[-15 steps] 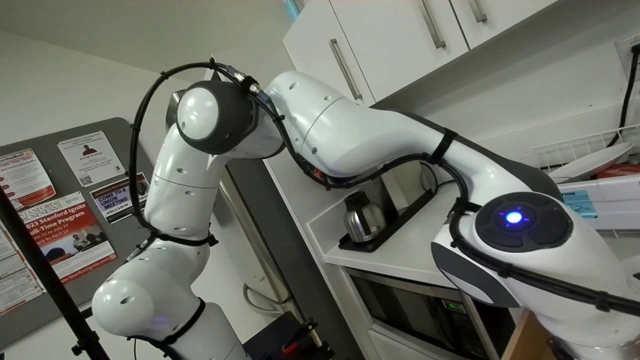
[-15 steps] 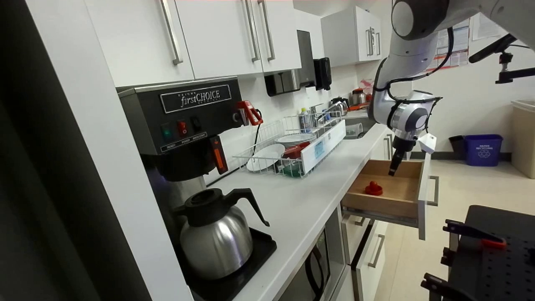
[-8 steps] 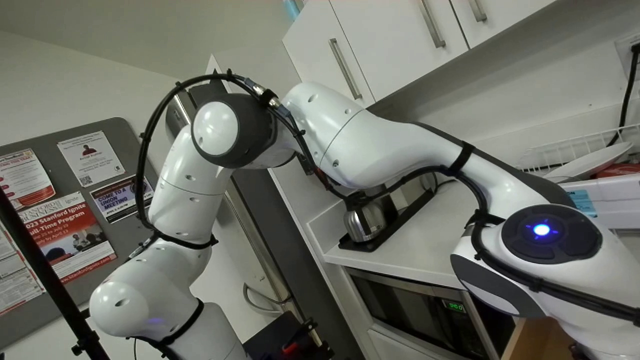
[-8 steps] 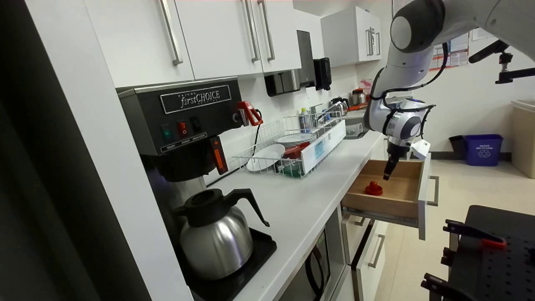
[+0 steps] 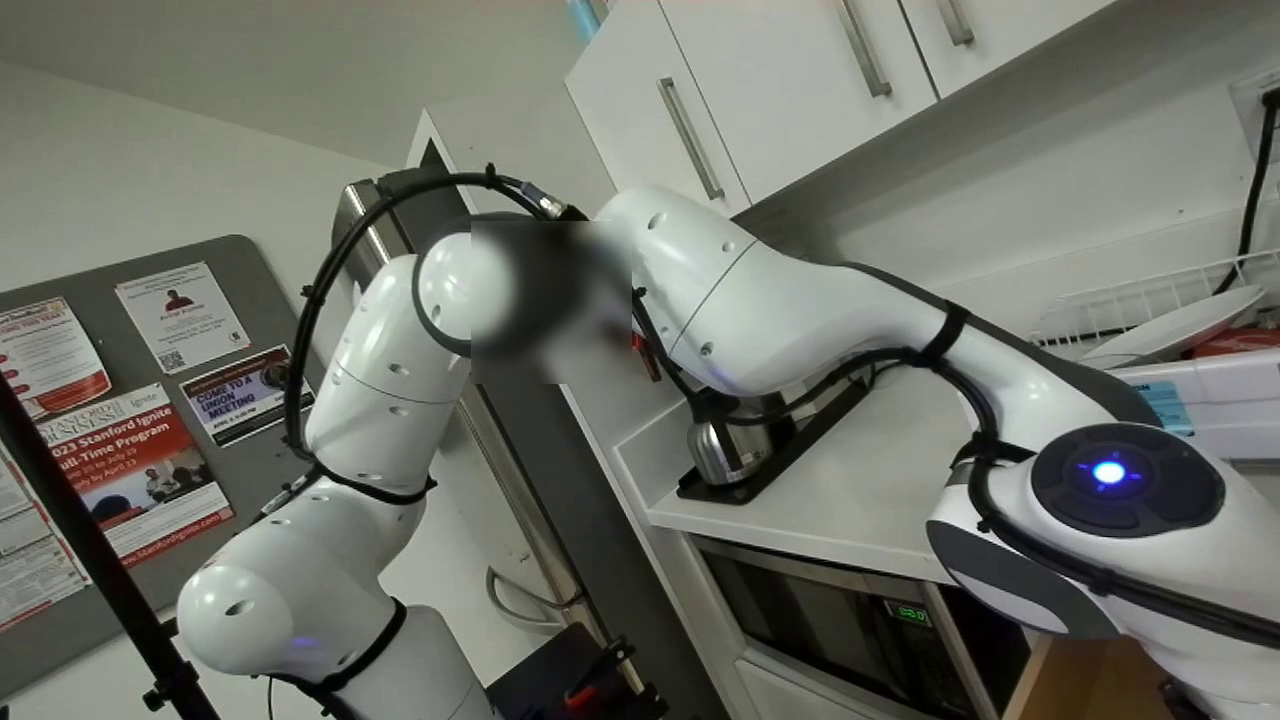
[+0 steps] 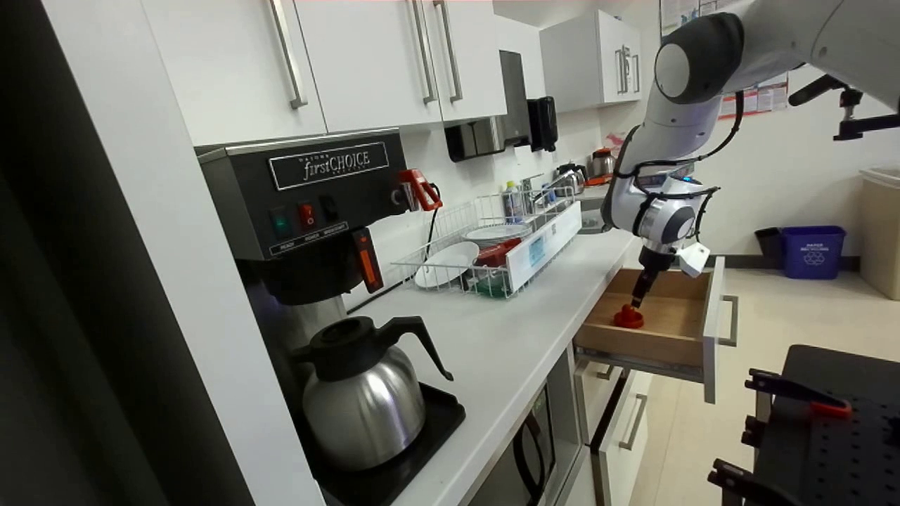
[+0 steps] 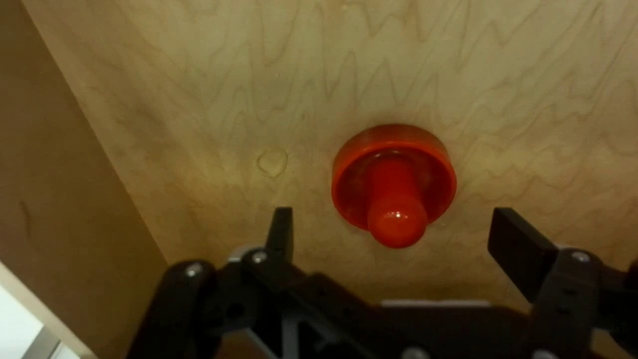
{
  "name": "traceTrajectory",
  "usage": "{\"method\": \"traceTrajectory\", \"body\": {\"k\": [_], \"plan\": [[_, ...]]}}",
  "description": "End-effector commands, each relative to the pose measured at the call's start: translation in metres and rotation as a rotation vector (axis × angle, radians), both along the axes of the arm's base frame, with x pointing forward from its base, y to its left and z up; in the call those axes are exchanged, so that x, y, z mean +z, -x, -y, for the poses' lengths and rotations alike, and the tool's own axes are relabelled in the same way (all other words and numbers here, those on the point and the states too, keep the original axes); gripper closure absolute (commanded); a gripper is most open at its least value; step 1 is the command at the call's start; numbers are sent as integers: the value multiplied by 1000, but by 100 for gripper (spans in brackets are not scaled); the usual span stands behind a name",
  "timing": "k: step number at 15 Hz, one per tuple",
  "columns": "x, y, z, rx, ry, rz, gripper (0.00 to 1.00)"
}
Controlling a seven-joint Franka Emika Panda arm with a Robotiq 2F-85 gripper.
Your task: Open the top most drawer and pick up the red object and place on the counter
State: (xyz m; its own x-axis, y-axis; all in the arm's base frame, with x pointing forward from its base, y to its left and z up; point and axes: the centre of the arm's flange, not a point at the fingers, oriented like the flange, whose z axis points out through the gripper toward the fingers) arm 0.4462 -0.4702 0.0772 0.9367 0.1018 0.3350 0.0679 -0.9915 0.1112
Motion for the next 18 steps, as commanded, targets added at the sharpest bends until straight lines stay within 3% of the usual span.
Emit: {"method": "traceTrajectory", "body": {"k": [1,11,12,14,18], "plan": [[-12,-16,-1,-20,37,-1,0],[-39,-24,0,-23,40,0,0],[-41,-25,0,-25,40,5,25],[-42,-26,1,-26,41,10,32],[-42,-28,2,-30,43,18,64]]}}
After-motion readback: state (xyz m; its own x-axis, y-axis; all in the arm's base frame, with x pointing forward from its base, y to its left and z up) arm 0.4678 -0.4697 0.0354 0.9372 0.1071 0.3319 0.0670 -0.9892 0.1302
